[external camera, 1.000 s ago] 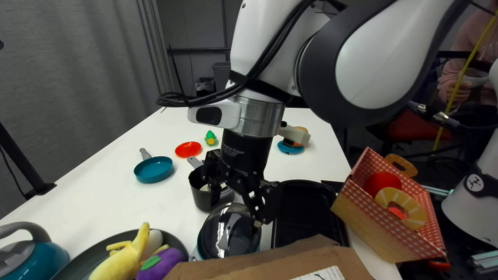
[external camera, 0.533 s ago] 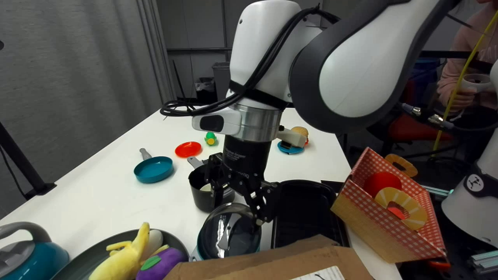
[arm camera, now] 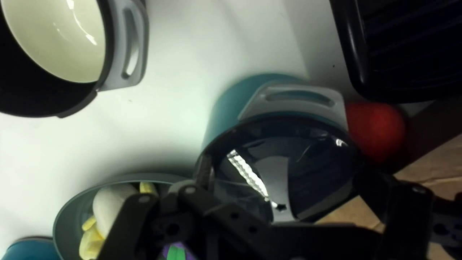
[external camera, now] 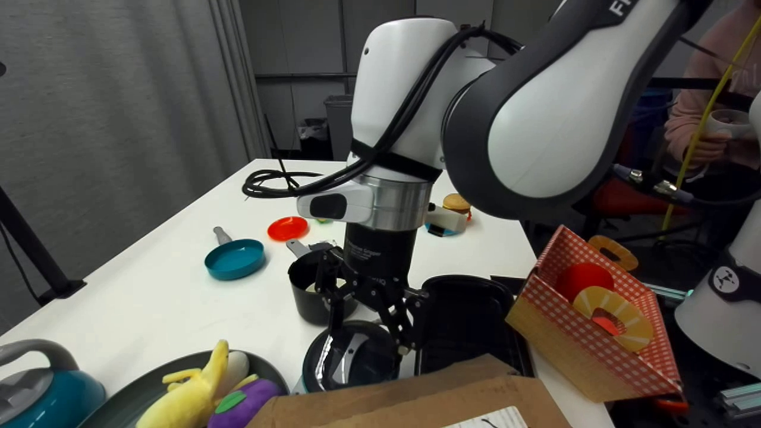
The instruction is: Remove the lid from the blue pot and place it on the black pot
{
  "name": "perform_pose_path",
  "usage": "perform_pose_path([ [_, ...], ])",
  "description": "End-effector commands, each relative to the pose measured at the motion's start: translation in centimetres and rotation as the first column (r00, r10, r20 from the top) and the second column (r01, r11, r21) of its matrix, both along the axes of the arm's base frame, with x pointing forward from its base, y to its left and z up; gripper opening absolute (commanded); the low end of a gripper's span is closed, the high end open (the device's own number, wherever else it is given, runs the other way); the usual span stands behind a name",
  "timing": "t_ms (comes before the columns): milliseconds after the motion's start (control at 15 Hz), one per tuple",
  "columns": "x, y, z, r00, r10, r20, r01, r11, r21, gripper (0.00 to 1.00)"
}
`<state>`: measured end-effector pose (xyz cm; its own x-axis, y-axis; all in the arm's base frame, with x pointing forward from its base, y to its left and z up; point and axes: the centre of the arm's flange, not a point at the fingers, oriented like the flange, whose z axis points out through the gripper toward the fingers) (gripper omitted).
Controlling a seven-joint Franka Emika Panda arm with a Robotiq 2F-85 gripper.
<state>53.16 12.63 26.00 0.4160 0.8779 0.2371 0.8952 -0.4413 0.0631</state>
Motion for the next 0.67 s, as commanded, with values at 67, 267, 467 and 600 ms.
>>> perform_pose_path([
  [67, 0.3, 0.1, 0.4, 0.999, 0.044, 0.017, -0.044, 0.999, 0.007, 0.98],
  [267, 0.4, 0.5, 0.7, 0.998, 0.054, 0.021, -0.055, 0.998, 0.012, 0.97],
  [467, 0.4, 1.4, 1.0, 0.998, 0.060, 0.023, -0.060, 0.998, 0.021, 0.90],
  [600, 0.4, 1.8, 1.1, 0.997, 0.066, 0.028, -0.067, 0.997, 0.026, 0.90],
])
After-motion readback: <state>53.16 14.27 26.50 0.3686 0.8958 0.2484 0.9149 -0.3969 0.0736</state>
